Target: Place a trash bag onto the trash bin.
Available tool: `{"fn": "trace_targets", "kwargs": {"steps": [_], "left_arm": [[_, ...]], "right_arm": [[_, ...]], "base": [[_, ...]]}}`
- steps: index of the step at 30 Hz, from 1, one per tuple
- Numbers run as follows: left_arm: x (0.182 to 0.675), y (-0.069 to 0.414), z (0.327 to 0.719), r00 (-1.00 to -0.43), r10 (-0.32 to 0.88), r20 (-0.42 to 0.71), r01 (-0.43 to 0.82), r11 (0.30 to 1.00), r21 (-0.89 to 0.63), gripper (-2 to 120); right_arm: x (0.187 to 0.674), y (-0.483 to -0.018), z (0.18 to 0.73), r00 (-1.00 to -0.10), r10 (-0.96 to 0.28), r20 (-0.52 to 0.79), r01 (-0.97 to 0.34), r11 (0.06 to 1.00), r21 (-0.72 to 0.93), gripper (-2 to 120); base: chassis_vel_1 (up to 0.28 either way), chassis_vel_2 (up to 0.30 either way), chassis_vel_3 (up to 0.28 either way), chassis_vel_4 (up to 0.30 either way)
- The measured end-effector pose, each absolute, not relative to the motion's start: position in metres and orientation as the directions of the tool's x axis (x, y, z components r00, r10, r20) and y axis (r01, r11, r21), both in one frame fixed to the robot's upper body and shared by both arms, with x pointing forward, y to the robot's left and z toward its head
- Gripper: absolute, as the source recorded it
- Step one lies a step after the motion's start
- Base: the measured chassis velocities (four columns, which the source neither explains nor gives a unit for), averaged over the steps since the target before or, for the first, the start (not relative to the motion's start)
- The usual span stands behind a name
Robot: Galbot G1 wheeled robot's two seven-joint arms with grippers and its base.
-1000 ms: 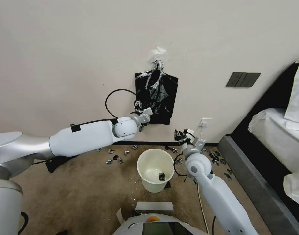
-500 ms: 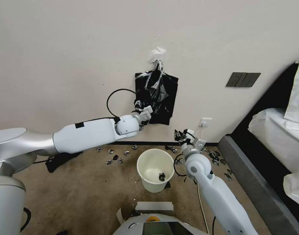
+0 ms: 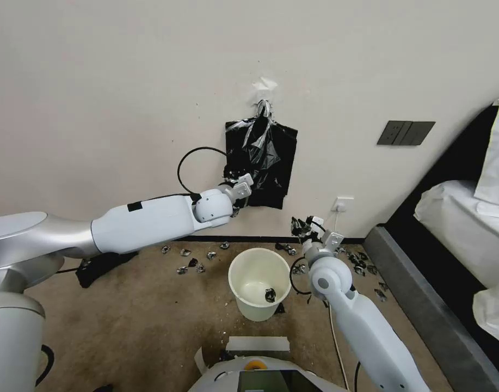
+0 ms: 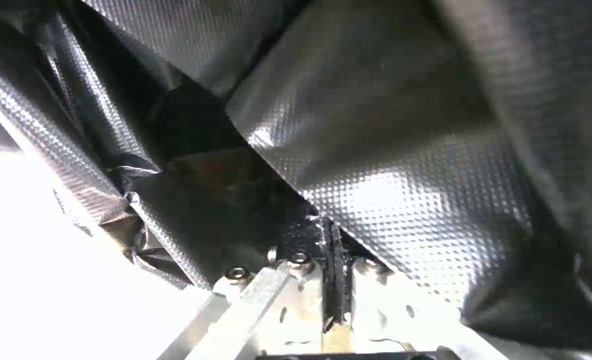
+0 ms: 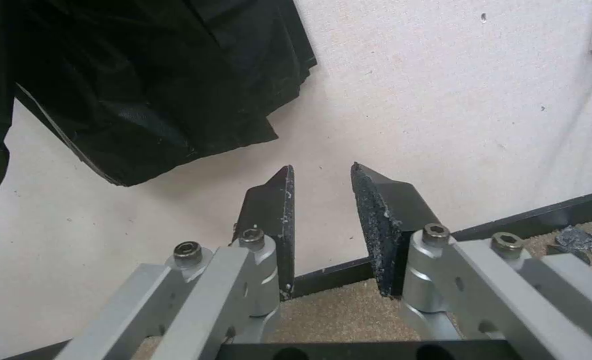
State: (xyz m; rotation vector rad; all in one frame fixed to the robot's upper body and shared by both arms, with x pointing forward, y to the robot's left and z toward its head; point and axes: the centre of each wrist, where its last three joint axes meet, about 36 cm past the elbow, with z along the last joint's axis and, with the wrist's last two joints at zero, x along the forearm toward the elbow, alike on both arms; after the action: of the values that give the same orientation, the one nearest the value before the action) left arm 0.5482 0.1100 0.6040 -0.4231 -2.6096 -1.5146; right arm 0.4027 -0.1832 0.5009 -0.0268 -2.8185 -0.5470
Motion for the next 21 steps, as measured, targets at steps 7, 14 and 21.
{"fn": "trace_targets", "kwargs": {"steps": [7, 14, 21], "left_arm": [[0.535, 0.104, 0.618, -0.955, 0.206, 0.216, 0.295, 0.546, 0.784, 0], [0.515, 0.101, 0.64, -0.949, 0.223, 0.224, 0.316, 0.647, 0.694, 0], [0.499, 0.105, 0.657, -0.943, 0.253, 0.218, 0.334, 0.709, 0.622, 0]], "right_arm": [[0.4, -0.186, 0.505, -0.967, -0.033, 0.252, 0.063, 0.931, 0.361, 24], [0.399, -0.188, 0.506, -0.969, -0.026, 0.245, 0.066, 0.931, 0.359, 24], [0.395, -0.191, 0.506, -0.972, -0.02, 0.234, 0.065, 0.934, 0.352, 24]], "base": [[0.0, 0.0, 0.0, 0.0], [0.0, 0.0, 0.0, 0.0], [0.0, 0.0, 0.0, 0.0]]}}
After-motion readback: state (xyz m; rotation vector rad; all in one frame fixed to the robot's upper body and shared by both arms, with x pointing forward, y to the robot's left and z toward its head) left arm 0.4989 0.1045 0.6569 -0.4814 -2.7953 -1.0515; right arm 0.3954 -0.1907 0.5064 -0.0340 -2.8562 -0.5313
